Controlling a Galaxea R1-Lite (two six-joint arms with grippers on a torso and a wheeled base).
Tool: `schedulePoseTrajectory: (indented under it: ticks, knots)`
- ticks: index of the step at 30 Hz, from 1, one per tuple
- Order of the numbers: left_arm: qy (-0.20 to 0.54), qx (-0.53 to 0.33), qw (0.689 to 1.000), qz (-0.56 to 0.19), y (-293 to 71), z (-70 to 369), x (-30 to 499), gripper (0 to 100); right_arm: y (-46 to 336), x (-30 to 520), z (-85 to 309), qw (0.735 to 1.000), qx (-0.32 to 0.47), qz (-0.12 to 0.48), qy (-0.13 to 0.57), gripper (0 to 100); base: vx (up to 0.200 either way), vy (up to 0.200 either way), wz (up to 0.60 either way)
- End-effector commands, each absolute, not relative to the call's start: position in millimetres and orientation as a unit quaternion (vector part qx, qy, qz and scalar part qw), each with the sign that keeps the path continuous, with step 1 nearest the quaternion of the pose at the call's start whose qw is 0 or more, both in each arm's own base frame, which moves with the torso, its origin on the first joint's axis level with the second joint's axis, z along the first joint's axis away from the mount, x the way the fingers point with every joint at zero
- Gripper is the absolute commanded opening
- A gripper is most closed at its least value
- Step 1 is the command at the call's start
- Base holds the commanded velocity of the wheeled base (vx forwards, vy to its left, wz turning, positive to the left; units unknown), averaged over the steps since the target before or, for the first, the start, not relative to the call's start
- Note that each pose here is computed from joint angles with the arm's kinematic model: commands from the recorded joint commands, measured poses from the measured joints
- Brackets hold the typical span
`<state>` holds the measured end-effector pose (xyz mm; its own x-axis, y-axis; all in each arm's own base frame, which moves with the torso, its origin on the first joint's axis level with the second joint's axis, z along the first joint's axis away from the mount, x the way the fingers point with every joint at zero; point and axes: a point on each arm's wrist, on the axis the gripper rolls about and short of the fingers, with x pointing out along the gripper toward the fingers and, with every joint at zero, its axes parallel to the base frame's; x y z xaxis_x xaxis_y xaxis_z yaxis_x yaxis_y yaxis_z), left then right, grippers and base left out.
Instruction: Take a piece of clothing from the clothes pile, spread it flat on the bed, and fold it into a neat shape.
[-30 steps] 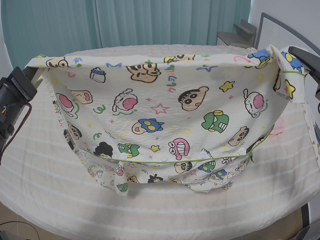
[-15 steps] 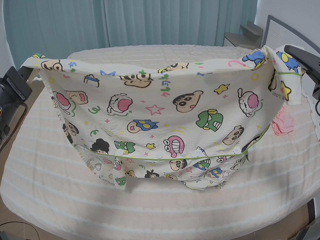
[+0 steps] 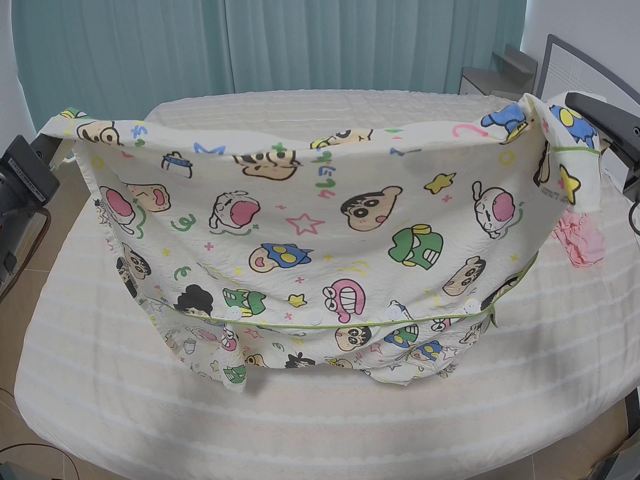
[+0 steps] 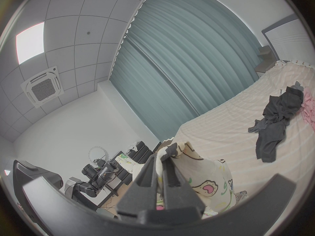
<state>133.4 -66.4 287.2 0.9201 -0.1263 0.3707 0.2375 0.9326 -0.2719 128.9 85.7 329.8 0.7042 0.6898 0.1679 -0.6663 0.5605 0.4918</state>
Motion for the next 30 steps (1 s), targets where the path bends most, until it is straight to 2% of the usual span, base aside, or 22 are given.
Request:
schedulePoseTrajectory:
  ticks: [1, 8, 20, 30]
  knots:
    - [-0.178, -0.159, 0.967, -0.093, -66, 288, 133, 0, 86, 129, 330, 0.883, 0.268, 0.384, 0.021, 0, 0.0, 0.2, 0.0]
    - [-0.175, -0.157, 0.967, -0.093, -66, 286, 132, 0, 87, 128, 330, 0.882, 0.268, 0.387, 0.021, 0, 0.0, 0.2, 0.0]
    - [-0.17, -0.155, 0.969, -0.093, -66, 282, 133, 0, 86, 125, 328, 0.881, 0.268, 0.389, 0.023, 0, 0.0, 0.0, 0.0]
    - [-0.173, -0.157, 0.968, -0.094, -64, 282, 129, 0, 78, 113, 332, 0.878, 0.269, 0.395, 0.006, 0, -0.2, 0.0, 0.0]
